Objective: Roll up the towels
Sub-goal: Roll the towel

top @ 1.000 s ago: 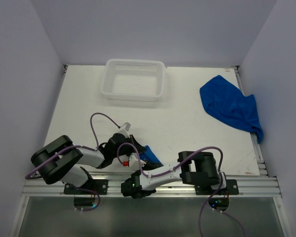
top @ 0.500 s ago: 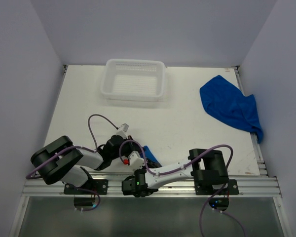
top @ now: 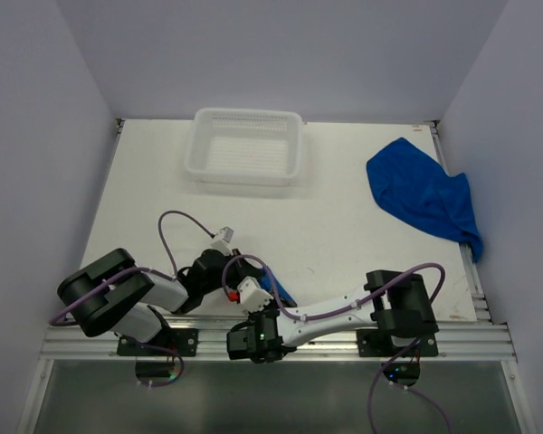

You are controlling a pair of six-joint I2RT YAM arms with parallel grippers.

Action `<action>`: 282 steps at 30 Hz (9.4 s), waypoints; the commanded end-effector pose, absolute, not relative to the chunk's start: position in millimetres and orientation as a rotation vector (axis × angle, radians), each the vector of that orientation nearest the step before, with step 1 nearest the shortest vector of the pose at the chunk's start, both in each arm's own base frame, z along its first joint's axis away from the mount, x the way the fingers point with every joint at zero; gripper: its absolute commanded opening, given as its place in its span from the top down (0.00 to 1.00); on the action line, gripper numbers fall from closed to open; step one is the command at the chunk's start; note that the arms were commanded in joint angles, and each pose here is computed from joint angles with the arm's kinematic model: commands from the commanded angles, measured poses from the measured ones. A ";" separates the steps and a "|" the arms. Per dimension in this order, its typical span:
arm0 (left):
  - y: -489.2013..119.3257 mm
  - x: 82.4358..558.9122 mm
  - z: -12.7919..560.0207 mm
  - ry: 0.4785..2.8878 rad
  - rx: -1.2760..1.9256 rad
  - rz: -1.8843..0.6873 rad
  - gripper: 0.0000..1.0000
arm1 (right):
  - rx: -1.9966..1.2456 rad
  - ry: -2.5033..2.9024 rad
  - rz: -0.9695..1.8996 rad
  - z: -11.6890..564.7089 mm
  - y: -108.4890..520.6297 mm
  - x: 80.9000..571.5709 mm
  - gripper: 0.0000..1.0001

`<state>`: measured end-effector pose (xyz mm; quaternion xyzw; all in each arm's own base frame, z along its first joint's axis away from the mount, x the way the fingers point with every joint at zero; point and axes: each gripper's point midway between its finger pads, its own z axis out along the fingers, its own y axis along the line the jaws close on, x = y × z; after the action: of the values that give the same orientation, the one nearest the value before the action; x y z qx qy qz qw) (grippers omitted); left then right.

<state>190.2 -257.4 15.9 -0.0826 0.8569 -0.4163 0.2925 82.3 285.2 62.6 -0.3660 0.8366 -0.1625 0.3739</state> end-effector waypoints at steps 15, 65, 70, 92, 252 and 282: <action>-214.0 174.2 -34.0 2.416 -0.244 -0.846 1.00 | -0.821 2.186 0.340 120.8 310.6 54.7 0.60; -215.7 169.2 -26.8 2.395 -0.231 -0.843 1.00 | -0.571 2.518 0.435 27.4 302.3 89.9 0.78; -216.9 170.1 -19.6 2.399 -0.239 -0.843 1.00 | -0.621 2.489 0.308 22.4 301.1 86.6 0.78; -225.1 186.7 58.3 2.331 -0.200 -0.842 0.50 | -0.635 2.431 0.150 17.7 300.2 87.1 0.78; -294.3 195.3 125.4 2.334 -0.194 -1.371 0.47 | -1.051 1.788 -0.609 27.1 305.1 98.1 1.00; -277.1 180.9 52.7 2.421 -0.260 -1.147 0.49 | -0.991 1.991 -0.345 15.1 301.1 89.1 0.96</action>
<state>172.3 -285.0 57.8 -0.0886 0.8712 -0.4429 0.1922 100.5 296.4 26.7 -0.4146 0.7612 -0.1904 0.4610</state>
